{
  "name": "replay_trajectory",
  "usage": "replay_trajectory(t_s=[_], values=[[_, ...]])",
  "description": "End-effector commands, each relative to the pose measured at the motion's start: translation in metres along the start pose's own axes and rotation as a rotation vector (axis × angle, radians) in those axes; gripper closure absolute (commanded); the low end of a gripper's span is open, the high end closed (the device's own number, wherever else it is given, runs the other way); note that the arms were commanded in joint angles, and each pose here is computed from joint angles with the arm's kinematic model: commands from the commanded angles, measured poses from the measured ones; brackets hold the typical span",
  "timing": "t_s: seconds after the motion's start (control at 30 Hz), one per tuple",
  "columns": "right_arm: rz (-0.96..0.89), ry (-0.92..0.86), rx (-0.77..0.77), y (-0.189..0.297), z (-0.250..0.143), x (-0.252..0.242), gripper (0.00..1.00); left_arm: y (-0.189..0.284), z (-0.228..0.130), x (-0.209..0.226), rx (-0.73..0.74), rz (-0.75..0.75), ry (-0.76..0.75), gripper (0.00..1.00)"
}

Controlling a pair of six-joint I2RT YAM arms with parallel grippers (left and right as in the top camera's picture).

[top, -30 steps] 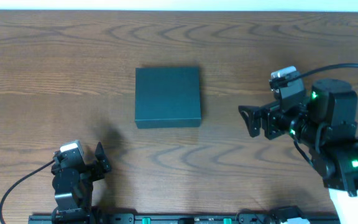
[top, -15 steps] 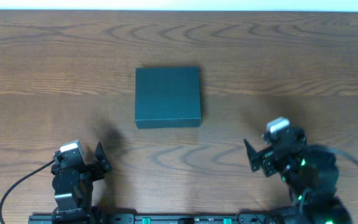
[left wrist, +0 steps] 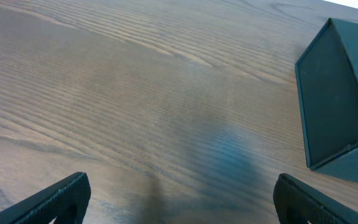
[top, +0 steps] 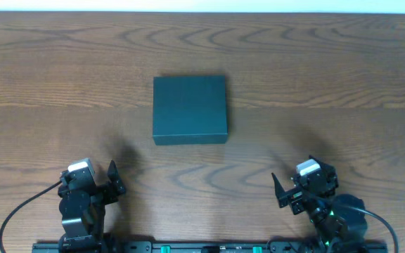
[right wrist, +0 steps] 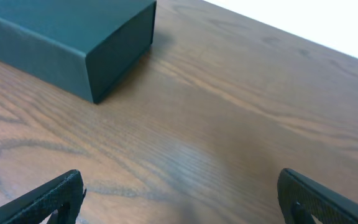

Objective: Pack container

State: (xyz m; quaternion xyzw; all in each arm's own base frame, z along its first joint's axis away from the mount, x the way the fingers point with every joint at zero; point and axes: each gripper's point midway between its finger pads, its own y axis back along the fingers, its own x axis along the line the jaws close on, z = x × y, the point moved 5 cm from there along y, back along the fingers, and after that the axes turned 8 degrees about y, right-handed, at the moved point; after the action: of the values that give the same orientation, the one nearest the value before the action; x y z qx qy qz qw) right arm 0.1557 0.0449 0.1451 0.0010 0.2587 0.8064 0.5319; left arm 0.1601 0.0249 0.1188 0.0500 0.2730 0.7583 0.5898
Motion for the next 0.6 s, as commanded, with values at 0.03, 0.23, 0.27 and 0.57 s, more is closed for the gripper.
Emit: replay_trajectory(t_s=[0.03,0.23,0.27,0.57], values=[[0.016,-0.025,0.014,-0.006,-0.011,0.005,0.01,-0.001,-0.002,0.001,-0.001,0.004,0.011,0.05],[0.062,-0.012,0.023,-0.01,-0.017,0.014,0.01,-0.001,-0.002,0.001,-0.001,0.004,0.011,0.05],[0.065,-0.009,0.023,-0.01,-0.017,0.015,0.01,-0.001,-0.002,0.001,-0.001,0.004,0.011,0.05],[0.057,-0.013,0.025,-0.01,-0.017,0.014,0.01,-0.001,-0.002,0.001,-0.001,0.004,0.011,0.05]])
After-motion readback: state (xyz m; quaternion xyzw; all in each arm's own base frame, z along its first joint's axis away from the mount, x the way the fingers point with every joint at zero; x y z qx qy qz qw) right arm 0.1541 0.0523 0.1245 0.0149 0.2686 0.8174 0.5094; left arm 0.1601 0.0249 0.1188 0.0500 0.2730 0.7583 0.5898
